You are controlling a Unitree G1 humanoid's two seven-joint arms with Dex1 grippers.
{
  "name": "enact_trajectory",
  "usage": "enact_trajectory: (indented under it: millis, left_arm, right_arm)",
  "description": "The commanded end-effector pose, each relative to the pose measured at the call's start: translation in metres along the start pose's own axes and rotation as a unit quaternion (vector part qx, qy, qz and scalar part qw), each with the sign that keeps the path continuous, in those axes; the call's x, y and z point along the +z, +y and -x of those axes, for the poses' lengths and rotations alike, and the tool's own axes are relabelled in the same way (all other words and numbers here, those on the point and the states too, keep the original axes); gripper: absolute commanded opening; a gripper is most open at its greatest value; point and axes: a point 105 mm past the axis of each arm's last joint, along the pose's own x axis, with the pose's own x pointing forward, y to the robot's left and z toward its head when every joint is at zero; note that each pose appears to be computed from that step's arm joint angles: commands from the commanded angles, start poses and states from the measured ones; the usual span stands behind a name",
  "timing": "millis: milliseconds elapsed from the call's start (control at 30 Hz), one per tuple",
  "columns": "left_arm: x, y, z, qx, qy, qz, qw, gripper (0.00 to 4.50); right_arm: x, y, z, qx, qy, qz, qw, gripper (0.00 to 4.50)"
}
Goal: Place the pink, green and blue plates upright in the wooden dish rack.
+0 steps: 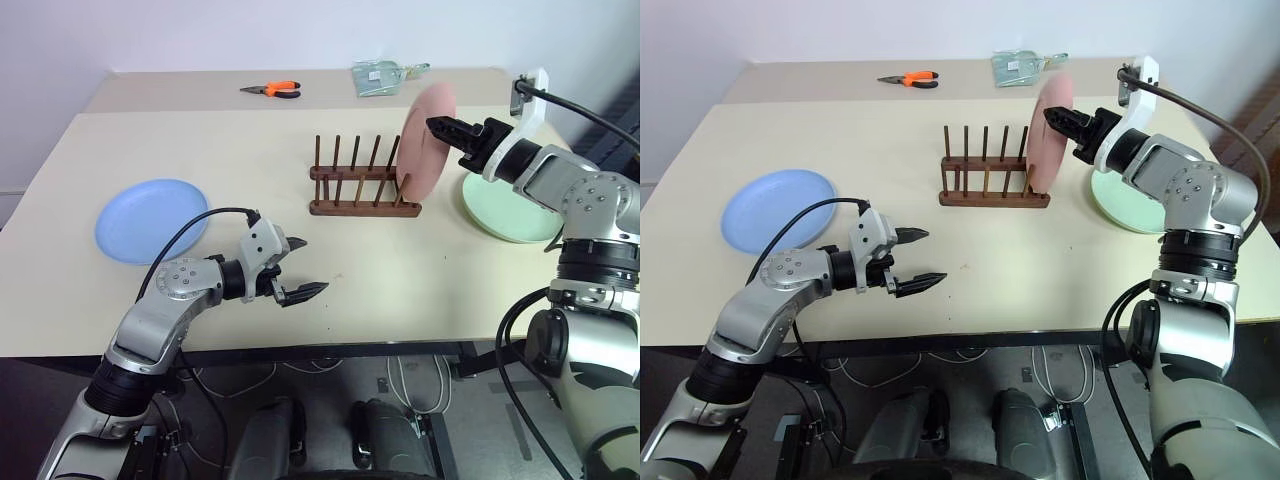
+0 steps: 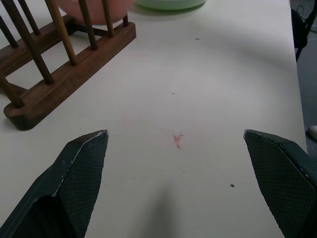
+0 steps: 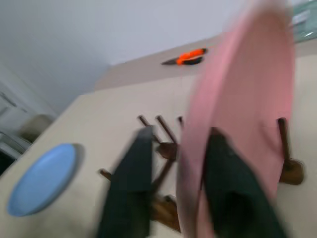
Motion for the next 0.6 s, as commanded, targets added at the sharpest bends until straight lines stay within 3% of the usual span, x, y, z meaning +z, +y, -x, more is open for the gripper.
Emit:
enact_trajectory:
  millis: [33,167,267,333,433,600]
  left_arm:
    - [0.01,0.001,0.003,0.005,-0.012,-0.018,1.0,4.5]
    - [0.009,0.0,0.004,0.007,-0.01,-0.019,1.0,4.5]
    - [0.009,-0.001,0.003,0.008,-0.01,-0.019,1.0,4.5]
    - [0.009,-0.002,0.002,0.002,-0.01,-0.017,1.0,4.5]
    - [0.007,-0.005,-0.002,-0.014,-0.006,-0.02,1.0,4.5]
    - [0.011,0.001,-0.009,-0.018,-0.009,-0.031,0.999,4.5]
  right_arm:
    - [0.034,0.004,0.005,-0.019,-0.059,0.122,0.991,3.12]
    - [0.067,-0.015,0.049,-0.068,-0.113,0.189,0.973,3.12]
    - [0.07,-0.04,0.088,-0.114,-0.103,0.21,0.965,3.12]
    - [0.045,-0.053,0.1,-0.134,-0.034,0.256,0.957,3.12]
    - [-0.022,-0.062,0.108,-0.108,0.133,0.362,0.916,3.12]
    - [-0.073,-0.093,0.108,-0.135,0.24,0.402,0.874,3.12]
